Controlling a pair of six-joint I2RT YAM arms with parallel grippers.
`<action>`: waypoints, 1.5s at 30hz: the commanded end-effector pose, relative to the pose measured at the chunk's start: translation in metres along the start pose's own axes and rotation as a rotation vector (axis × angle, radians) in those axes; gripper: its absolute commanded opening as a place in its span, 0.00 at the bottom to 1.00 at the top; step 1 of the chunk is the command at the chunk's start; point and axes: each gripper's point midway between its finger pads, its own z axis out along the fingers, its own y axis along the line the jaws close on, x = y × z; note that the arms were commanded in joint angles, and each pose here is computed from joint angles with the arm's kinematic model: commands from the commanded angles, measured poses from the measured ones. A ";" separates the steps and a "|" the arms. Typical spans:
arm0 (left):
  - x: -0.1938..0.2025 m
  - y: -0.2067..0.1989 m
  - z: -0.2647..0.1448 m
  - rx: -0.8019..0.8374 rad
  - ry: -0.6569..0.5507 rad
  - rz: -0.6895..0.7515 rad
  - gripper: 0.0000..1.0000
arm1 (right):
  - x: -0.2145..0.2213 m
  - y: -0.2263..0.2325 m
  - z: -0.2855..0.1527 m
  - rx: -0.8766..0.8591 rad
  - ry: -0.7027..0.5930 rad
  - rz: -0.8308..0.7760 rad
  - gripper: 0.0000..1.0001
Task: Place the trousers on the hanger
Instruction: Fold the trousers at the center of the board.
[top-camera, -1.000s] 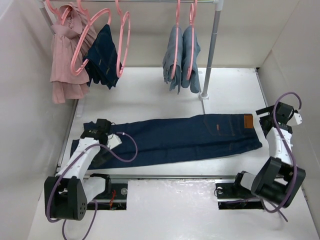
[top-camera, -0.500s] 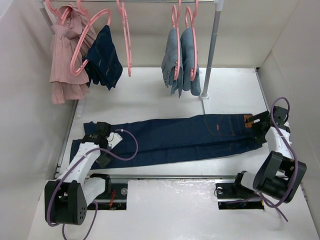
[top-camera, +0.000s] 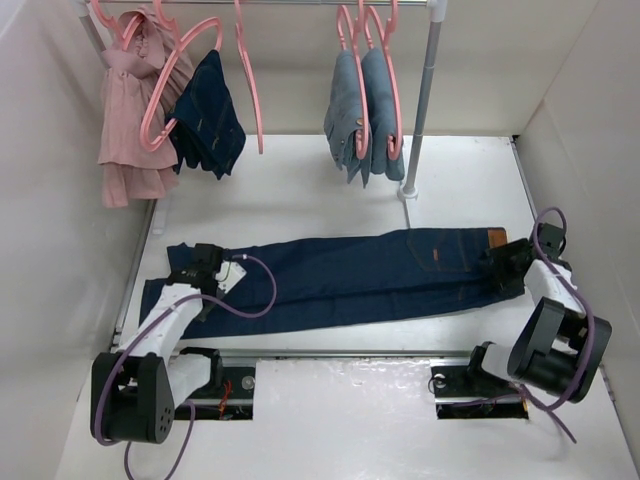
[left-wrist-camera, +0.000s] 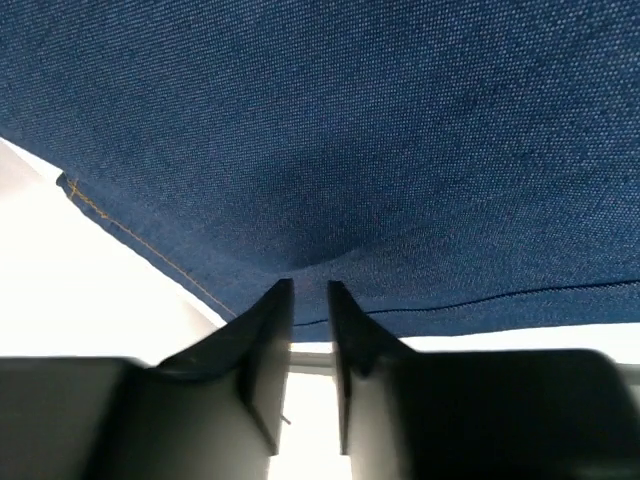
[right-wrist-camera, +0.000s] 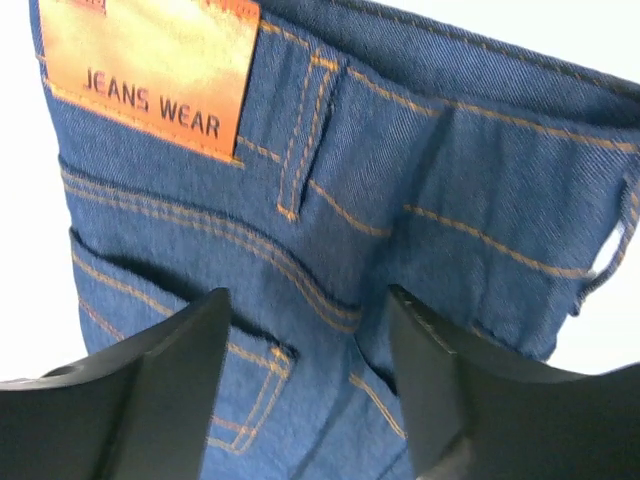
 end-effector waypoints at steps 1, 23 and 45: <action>0.000 -0.003 0.003 0.006 -0.003 -0.008 0.16 | -0.018 0.022 0.009 -0.070 -0.058 0.023 0.67; -0.051 0.002 -0.050 0.141 -0.280 0.112 0.81 | -0.084 0.147 -0.063 -0.391 -0.163 -0.064 0.00; -0.066 -0.049 -0.001 0.206 -0.290 0.418 0.49 | -0.091 0.223 -0.125 -0.600 -0.199 -0.004 0.00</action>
